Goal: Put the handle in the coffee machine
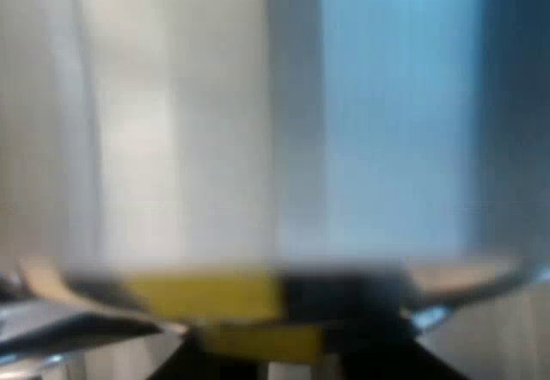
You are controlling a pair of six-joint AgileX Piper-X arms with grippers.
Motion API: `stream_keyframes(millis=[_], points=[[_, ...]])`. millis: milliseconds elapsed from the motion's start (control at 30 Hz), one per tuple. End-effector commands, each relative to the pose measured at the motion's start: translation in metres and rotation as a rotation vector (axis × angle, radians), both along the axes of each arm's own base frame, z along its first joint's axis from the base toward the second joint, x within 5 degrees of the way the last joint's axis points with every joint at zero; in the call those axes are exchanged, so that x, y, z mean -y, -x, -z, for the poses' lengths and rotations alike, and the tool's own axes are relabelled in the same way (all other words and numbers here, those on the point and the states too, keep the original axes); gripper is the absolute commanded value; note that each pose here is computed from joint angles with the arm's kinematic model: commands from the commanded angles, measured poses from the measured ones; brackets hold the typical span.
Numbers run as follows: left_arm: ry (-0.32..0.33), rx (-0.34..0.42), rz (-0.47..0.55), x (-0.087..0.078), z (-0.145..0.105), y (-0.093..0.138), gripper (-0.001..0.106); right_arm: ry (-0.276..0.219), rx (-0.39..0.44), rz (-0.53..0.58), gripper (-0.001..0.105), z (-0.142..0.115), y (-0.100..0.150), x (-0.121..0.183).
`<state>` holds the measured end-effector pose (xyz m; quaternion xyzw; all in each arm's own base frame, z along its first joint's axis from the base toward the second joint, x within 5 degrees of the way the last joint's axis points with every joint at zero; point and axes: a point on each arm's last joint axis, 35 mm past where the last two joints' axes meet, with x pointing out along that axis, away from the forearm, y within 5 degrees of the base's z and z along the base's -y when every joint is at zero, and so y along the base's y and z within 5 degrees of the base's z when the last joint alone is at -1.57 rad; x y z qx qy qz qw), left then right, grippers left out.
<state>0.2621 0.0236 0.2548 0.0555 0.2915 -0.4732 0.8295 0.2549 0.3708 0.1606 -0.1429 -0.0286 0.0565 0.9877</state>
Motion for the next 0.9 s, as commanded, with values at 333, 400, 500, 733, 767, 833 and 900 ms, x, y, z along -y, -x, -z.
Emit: stream_keyframes(millis=[333, 400, 500, 733, 767, 833, 900], points=[[0.078, 0.074, 0.043, 0.000, -0.015, 0.004, 0.000, -0.125, 0.130, 0.050, 0.015, -0.026, -0.002, 0.001], [0.076, 0.073, 0.043, 0.000, -0.015, 0.004, 0.000, -0.130, 0.144, 0.052, 0.015, -0.029, -0.002, 0.001], [0.072, 0.073, 0.041, 0.000, -0.015, 0.004, 0.000, -0.153, 0.158, 0.053, 0.015, -0.035, -0.003, -0.001], [0.072, 0.071, 0.041, 0.000, -0.015, 0.004, 0.046, -0.186, 0.181, 0.056, 0.015, -0.047, -0.006, -0.006], [0.073, 0.069, 0.041, 0.000, -0.015, 0.004, 0.057, -0.181, 0.188, 0.058, 0.015, -0.049, -0.007, -0.007], [0.073, 0.065, 0.041, 0.000, -0.016, 0.005, 0.069, -0.171, 0.198, 0.060, 0.015, -0.053, -0.007, -0.007], [0.074, 0.062, 0.040, 0.001, -0.018, 0.008, 0.068, -0.177, 0.203, 0.061, 0.015, -0.057, -0.006, -0.007]])
